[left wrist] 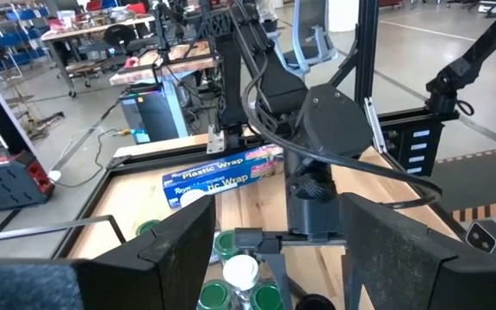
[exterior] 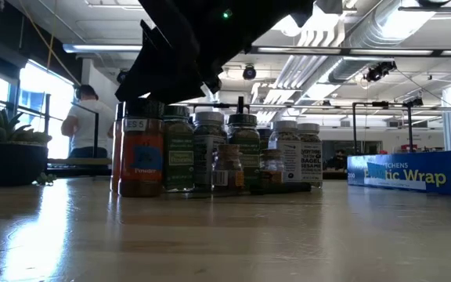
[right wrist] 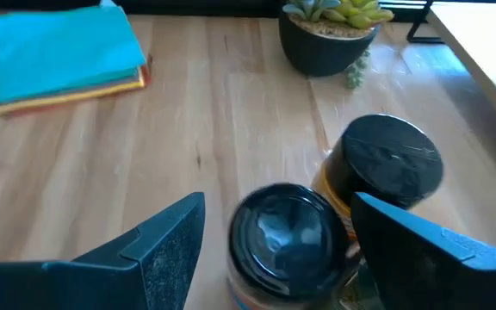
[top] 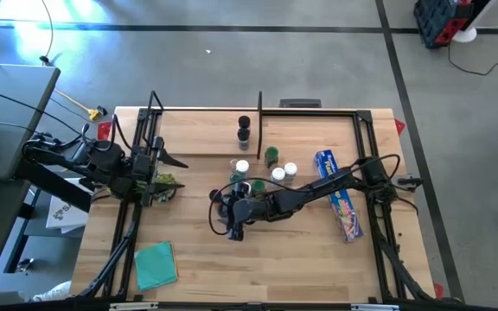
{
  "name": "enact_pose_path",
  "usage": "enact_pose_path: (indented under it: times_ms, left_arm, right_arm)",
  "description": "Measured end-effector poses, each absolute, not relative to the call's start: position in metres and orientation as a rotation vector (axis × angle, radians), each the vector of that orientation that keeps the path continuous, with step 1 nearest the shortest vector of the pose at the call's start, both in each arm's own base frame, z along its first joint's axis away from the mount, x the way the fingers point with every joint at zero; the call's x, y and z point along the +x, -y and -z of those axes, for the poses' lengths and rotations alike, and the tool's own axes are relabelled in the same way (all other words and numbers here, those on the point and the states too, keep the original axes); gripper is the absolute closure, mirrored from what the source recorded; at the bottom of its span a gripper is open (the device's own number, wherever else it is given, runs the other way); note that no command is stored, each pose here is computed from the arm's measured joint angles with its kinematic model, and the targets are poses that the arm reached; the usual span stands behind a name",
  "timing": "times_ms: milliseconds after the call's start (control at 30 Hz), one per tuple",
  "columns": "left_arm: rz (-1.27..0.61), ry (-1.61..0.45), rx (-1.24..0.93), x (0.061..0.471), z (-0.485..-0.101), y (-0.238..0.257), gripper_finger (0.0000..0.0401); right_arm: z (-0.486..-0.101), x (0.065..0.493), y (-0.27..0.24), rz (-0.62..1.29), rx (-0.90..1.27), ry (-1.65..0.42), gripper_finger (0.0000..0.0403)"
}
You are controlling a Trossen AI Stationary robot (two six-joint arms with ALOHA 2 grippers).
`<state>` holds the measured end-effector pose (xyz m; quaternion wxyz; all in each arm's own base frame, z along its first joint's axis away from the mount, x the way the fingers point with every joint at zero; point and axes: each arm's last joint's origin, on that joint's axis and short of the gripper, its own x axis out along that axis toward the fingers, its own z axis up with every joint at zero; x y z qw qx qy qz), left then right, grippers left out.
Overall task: Shelf spices
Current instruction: Put the black lid seasoning bottle on the shelf
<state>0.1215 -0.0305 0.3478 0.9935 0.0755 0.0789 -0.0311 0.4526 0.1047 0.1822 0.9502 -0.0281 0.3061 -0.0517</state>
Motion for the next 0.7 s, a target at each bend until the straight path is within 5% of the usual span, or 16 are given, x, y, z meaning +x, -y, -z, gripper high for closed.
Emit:
enact_pose_path:
  times_ms: [367,700]
  left_arm:
    - [0.063,-0.167,0.153,0.121,-0.347,0.031,0.0156]
    - [0.063,-0.167,0.154,0.121,-0.347,0.031,0.0156]
  right_arm:
    - [-0.252,0.443,-0.096,0.160,-0.115,-0.580,0.0116]
    - [-0.216,0.446,-0.113,0.193,-0.044,-0.642,0.0116]
